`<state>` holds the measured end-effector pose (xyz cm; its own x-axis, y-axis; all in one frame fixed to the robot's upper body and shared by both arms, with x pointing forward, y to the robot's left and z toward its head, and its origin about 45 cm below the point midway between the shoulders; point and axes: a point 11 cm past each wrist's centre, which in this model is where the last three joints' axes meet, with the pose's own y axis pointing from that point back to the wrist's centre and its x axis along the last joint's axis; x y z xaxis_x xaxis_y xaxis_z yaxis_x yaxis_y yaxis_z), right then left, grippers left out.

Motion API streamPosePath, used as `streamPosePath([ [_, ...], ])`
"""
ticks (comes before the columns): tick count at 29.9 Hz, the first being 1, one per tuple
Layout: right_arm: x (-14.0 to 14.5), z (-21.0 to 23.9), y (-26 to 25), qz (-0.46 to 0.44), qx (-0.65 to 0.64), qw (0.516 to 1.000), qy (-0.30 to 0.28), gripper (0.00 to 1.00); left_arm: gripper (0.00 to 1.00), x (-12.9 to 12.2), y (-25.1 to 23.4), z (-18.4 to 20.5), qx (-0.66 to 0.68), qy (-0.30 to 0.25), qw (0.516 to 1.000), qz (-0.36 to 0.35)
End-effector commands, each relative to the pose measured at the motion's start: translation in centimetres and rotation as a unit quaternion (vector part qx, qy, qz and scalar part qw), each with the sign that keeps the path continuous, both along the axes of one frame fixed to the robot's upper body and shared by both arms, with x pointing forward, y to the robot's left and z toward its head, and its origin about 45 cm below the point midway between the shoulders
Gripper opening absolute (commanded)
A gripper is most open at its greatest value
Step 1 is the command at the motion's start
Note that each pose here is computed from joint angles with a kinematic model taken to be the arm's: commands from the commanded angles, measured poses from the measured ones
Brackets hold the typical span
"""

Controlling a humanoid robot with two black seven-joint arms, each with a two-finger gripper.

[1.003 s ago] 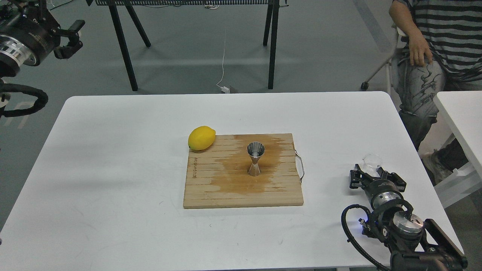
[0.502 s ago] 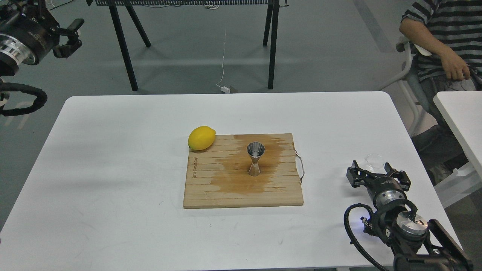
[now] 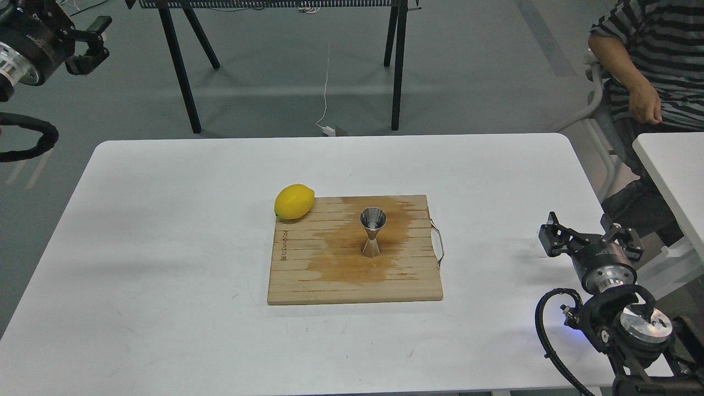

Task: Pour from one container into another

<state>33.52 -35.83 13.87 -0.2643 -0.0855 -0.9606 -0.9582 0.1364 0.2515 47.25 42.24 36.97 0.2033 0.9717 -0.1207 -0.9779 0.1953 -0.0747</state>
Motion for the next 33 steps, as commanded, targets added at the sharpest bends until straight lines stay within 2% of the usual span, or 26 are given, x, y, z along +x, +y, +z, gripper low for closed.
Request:
streamPosePath([
  [1, 4.3, 4.3, 2.3, 0.048, -0.039, 0.997, -0.05, 0.96, 1.0, 0.0, 0.0, -0.2, -0.005, 0.001, 1.0, 0.001],
  [8, 10.9, 8.5, 3.0, 0.107, -0.162, 0.976, -0.094, 0.96, 1.0, 0.0, 0.2, -1.3, -0.02, 0.006, 1.0, 0.007],
  [12, 12.6, 9.0, 2.8, 0.143, -0.207, 0.961, -0.116, 0.96, 1.0, 0.1, 0.3, -2.6, -0.056, 0.016, 0.998, 0.012],
  [16, 12.5, 9.3, 0.1, 0.149, -0.248, 0.949, -0.123, 0.96, 1.0, 0.1, 0.7, -4.8, -0.078, 0.035, 0.996, 0.022],
  [23, 11.1, 7.4, 0.2, 0.168, -0.251, 0.945, -0.126, 0.99, 1.0, -0.2, -1.9, -10.3, -0.109, 0.075, 0.991, 0.018],
  [29, 11.1, 7.5, 0.1, 0.164, -0.25, 0.946, -0.129, 0.99, 1.0, -0.1, -4.1, -12.2, -0.143, 0.08, 0.986, 0.013],
  [33, 11.0, 7.5, -0.1, 0.164, -0.251, 0.945, -0.13, 0.99, 1.0, 0.2, -4.1, -11.5, -0.163, 0.067, 0.984, 0.021],
])
